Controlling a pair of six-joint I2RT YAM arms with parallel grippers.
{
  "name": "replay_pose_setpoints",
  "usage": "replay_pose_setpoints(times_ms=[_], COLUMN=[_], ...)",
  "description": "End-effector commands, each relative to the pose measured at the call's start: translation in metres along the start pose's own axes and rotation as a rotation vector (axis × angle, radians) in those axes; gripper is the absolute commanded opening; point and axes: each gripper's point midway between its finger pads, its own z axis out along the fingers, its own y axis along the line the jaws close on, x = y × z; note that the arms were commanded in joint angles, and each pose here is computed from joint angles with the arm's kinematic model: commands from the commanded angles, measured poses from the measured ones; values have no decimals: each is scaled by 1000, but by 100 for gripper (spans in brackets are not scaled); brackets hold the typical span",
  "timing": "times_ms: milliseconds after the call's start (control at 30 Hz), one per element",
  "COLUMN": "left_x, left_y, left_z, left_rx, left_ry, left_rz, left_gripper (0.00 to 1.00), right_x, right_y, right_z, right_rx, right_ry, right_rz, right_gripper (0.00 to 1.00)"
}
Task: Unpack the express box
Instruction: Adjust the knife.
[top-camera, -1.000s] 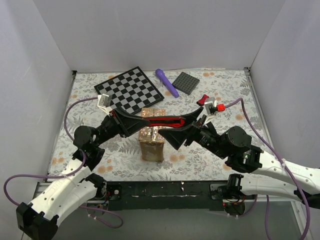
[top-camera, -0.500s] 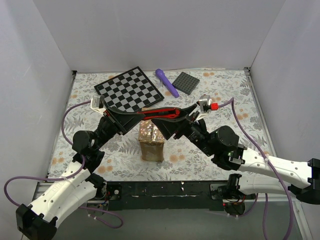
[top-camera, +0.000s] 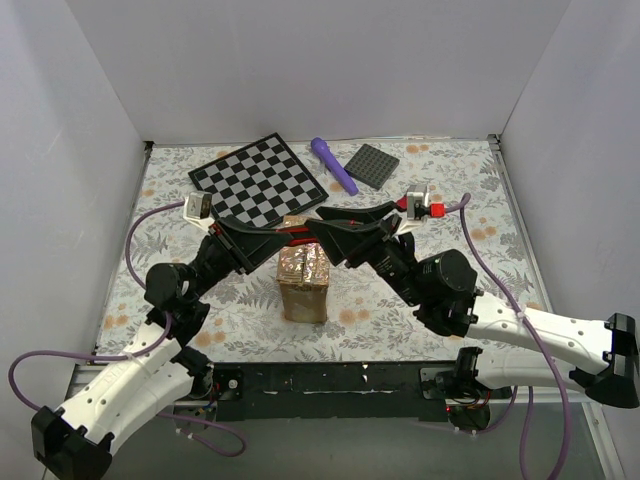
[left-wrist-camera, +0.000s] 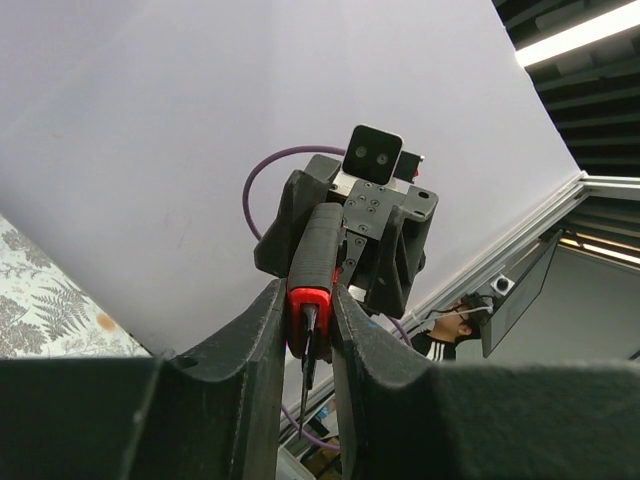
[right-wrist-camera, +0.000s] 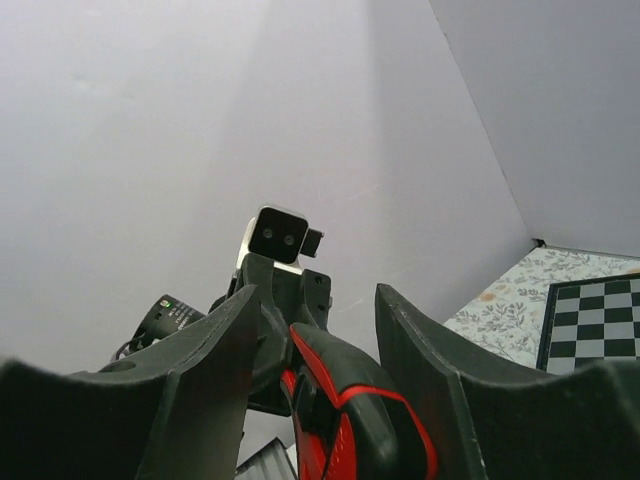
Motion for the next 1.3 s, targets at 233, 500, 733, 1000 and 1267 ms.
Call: replay_pose_setpoints(times_ms=[233,500,733,1000,1267], left_x=[9,5,5,7,10], left_y=[-3,-7,-8,-5,-5], left_z=[1,0,1,-2,-2], left_rx=[31,43,57,54,60], left_ry=[54,13,8,9,26], left_rz=[8,8,0,-4,-13], left_gripper=[0,0,0,0,0], right_x=[-12,3,15,25,35], right_y=[18,17,12,9,9], right_z=[19,24,25,28,34], right_rx=[-86,-90,-84,-86,-101], right_ry=[-56,-1,51,89,145], right_rz=[56,88,110,126,121], right_gripper=[57,58,20,33,8])
